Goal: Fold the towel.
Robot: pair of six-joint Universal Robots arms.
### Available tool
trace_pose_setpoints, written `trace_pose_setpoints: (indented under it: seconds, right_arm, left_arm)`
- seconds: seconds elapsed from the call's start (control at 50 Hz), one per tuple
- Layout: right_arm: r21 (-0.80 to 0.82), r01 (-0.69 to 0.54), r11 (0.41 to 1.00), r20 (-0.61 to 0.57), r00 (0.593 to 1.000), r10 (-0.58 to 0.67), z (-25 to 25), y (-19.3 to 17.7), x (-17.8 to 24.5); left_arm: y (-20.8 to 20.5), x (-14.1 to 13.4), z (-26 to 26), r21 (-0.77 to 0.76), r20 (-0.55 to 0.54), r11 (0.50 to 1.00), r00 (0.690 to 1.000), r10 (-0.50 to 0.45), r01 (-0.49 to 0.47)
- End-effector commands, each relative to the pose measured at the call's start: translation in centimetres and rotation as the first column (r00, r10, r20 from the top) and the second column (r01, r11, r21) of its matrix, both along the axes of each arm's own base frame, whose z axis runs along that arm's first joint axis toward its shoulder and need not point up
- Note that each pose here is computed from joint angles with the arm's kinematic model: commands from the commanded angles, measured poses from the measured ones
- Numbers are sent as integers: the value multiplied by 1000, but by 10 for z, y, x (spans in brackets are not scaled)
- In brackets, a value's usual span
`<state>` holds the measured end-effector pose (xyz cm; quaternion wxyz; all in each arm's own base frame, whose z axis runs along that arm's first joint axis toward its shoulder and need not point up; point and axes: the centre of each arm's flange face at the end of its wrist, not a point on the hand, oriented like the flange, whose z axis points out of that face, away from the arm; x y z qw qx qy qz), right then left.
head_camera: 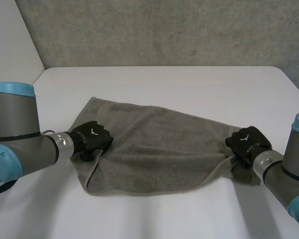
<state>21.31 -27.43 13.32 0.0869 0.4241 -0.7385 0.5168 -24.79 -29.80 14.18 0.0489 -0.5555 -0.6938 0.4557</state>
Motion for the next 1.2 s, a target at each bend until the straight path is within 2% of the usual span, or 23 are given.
trace_pose_setpoints:
  seconds: [0.02,0.7,0.86,0.98,1.06,1.08,1.12,1.18,1.2]
  right_arm:
    - [3,0,1000,-3,1000,0,-1,0,0]
    - [3,-9,1000,-21,1000,9,-3,0,0]
    - [1,-8,1000,-22,1000,8,-2,-1,0]
    - [-37,7,999,-3,1000,-7,15,-4,-1]
    - [-129,35,991,28,999,-31,63,-3,-9]
    - [-129,35,991,28,999,-32,63,-3,-9]
    - [-174,64,983,38,998,-58,93,-3,-19]
    - [-164,102,981,36,995,-97,113,-3,-31]
    - [-163,102,981,36,995,-97,113,-3,-31]
  left_arm:
    - [0,6,3,3,-2,1000,1000,17,-17]
    - [11,22,3,28,-3,998,999,53,-53]
    - [6,22,0,-22,-14,998,998,54,-55]
    - [3,24,29,-120,-43,991,997,62,-66]
    - [5,25,51,-183,-66,980,995,71,-82]
    - [6,28,64,-216,-78,972,994,81,-96]
    - [7,40,93,-255,-149,951,979,141,-176]
    - [8,47,102,-244,-198,943,964,179,-225]
    - [9,54,109,-209,-261,935,938,229,-286]
